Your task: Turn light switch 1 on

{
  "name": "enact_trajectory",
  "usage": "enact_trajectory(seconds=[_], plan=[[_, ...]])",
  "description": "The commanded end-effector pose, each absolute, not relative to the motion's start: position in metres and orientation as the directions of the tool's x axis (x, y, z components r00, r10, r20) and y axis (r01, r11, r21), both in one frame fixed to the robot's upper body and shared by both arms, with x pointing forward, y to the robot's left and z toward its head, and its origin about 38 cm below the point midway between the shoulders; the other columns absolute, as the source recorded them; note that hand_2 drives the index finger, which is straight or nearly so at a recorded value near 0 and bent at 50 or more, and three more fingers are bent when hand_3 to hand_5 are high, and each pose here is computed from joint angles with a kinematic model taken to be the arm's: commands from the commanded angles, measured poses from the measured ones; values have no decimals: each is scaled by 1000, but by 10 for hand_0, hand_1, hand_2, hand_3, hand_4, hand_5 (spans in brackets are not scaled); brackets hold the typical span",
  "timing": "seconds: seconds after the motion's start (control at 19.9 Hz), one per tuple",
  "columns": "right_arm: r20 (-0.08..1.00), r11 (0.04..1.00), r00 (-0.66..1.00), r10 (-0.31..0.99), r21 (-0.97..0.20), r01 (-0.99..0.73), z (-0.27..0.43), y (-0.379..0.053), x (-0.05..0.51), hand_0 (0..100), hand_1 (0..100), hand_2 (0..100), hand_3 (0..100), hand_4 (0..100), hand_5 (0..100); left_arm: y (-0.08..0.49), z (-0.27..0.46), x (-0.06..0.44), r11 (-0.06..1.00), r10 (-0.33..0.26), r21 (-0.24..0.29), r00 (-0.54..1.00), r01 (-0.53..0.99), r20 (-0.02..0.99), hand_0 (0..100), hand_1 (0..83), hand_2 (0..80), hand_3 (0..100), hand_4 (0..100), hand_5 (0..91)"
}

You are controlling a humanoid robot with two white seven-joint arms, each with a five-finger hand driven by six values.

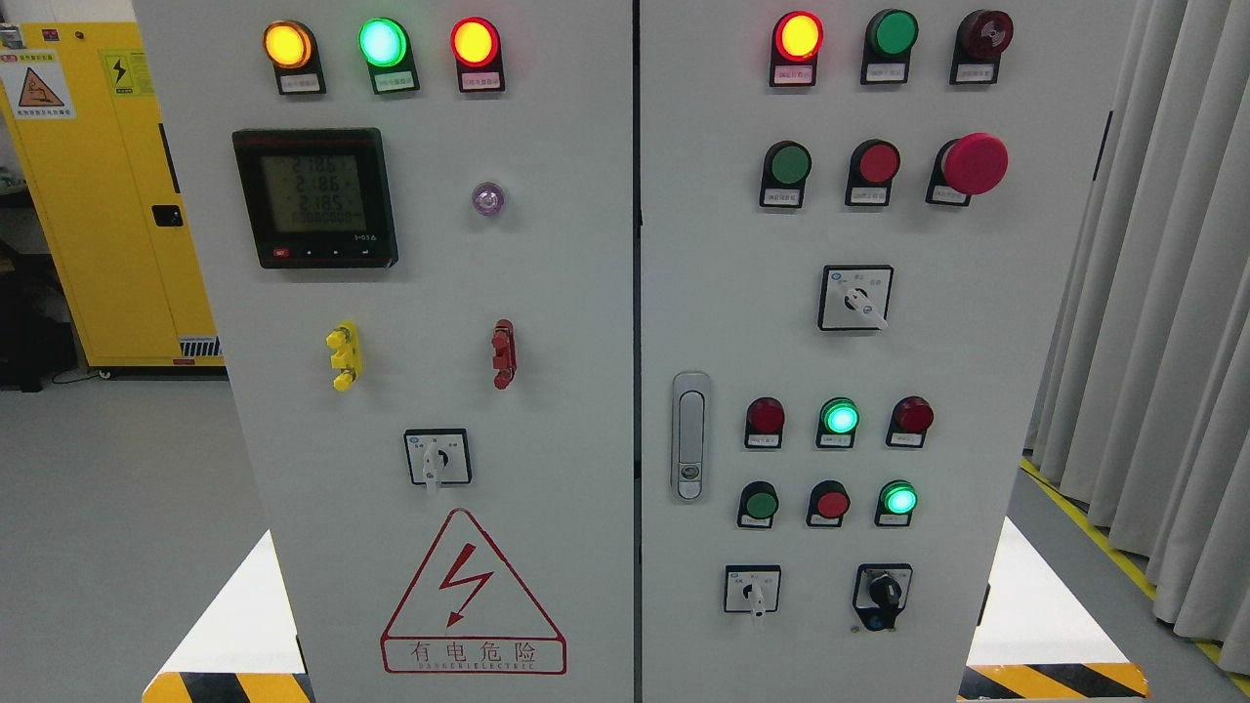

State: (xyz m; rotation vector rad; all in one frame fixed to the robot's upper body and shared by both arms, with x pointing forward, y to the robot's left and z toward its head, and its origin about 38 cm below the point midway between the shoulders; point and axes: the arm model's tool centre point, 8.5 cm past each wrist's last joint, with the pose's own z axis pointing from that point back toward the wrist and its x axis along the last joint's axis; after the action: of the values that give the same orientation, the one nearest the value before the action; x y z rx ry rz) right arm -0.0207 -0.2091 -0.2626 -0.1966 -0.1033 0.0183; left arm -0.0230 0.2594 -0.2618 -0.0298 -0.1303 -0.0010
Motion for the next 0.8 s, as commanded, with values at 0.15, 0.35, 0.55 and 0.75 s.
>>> enact_trajectory(seconds=[0.15, 0.35, 0.55, 0.75], plan=[[99, 980, 995, -1, -196, 20, -263, -209, -21, 0, 500, 40, 0, 0, 0, 239, -263, -25, 997, -5, -71, 992, 14, 123, 49, 0, 0, 0, 0, 0], [99, 981, 995, -1, -195, 20, -263, -209, -21, 0, 500, 40, 0, 0, 0, 239, -263, -25, 998, -5, -63, 992, 13, 129, 49, 0, 0, 0, 0, 0], [99, 980, 995, -1, -196, 20, -263, -209, -21, 0, 500, 40, 0, 0, 0, 239, -262, -17, 998, -3, -64, 986, 14, 169, 48, 0, 0, 0, 0, 0], [99, 980, 995, -1, -196, 20, -263, -209, -21, 0, 500, 40, 0, 0, 0, 234, -251, 4, 998, -6, -62, 943, 28, 332, 50, 21, 0, 0, 62, 0]])
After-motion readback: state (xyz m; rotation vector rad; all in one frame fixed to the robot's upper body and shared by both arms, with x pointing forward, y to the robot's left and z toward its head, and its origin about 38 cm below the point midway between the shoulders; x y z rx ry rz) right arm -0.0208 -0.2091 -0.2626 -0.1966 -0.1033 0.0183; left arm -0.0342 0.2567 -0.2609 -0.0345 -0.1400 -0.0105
